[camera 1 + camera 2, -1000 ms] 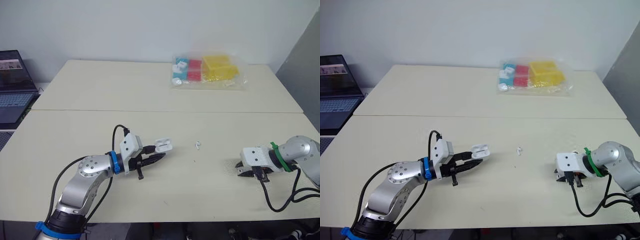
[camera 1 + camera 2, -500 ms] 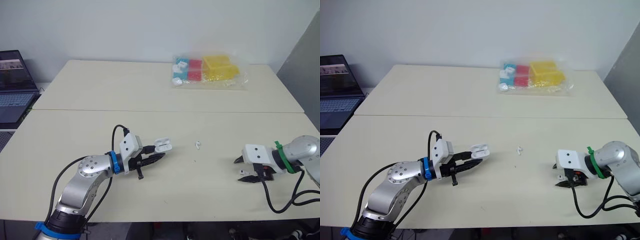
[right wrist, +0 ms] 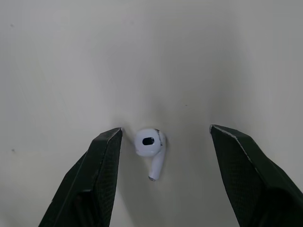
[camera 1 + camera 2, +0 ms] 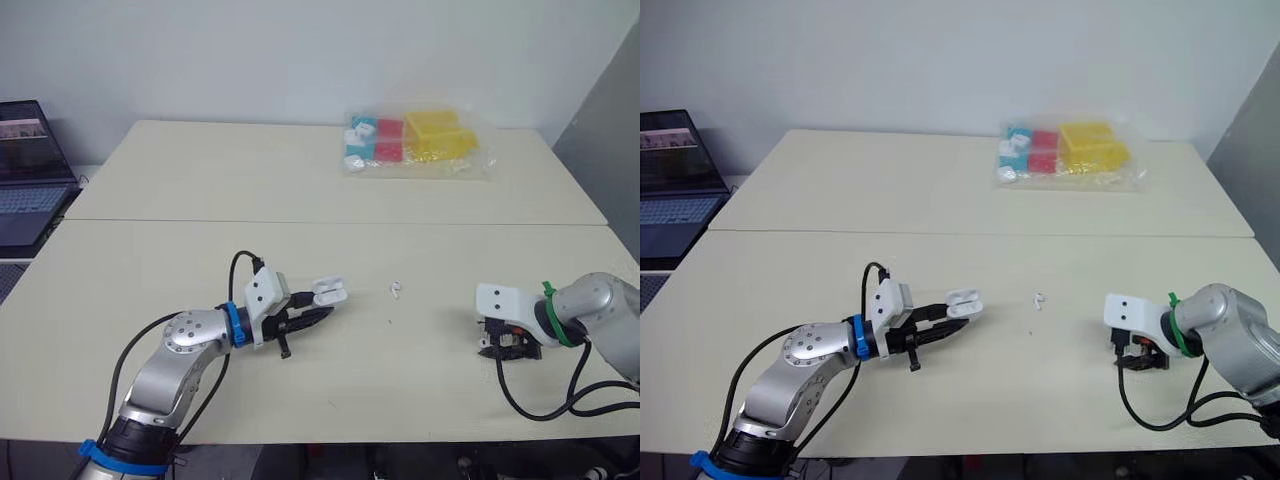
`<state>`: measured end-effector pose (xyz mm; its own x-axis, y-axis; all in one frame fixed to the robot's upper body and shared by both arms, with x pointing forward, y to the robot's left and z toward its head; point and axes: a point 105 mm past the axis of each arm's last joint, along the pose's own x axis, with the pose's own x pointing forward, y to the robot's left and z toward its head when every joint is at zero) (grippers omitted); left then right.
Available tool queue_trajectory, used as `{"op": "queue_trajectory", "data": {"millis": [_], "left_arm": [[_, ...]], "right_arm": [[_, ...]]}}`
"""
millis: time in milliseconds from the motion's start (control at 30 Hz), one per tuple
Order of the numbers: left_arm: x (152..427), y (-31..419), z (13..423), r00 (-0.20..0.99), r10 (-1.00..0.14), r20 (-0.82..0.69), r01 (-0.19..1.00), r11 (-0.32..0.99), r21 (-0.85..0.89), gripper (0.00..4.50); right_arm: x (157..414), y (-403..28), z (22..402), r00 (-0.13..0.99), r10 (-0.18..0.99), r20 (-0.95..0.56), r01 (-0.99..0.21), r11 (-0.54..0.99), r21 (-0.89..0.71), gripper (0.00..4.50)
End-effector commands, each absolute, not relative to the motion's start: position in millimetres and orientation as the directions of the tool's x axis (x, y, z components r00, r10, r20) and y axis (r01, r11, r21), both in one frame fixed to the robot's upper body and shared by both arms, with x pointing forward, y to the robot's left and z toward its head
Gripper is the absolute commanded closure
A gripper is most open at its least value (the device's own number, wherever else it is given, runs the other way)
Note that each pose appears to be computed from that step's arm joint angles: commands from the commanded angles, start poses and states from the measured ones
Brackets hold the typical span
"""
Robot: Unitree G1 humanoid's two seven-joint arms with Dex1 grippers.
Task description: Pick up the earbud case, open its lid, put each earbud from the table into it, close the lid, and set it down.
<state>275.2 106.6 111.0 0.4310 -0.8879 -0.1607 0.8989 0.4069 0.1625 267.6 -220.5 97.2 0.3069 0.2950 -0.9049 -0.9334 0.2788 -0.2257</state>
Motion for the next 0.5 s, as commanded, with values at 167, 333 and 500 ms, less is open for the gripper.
{"op": "queue_trajectory", "data": {"millis": [167,333,500], "left_arm": [[274.8,103.6,119.5,0.425,-0.895,-0.132,0.896,0.396,0.198,3.69],[275.5,103.1,119.5,0.428,-0.894,-0.13,0.895,0.4,0.197,3.69],[276.3,102.8,119.7,0.428,-0.895,-0.129,0.895,0.399,0.198,3.69]], "right_arm": [[267.0,-224.7,96.5,0.272,0.263,-0.926,-0.946,0.249,-0.207,1.43],[266.7,-223.2,95.5,0.27,0.272,-0.924,-0.946,0.251,-0.203,1.81],[266.5,-221.8,95.0,0.268,0.281,-0.922,-0.946,0.255,-0.198,3.44]]}}
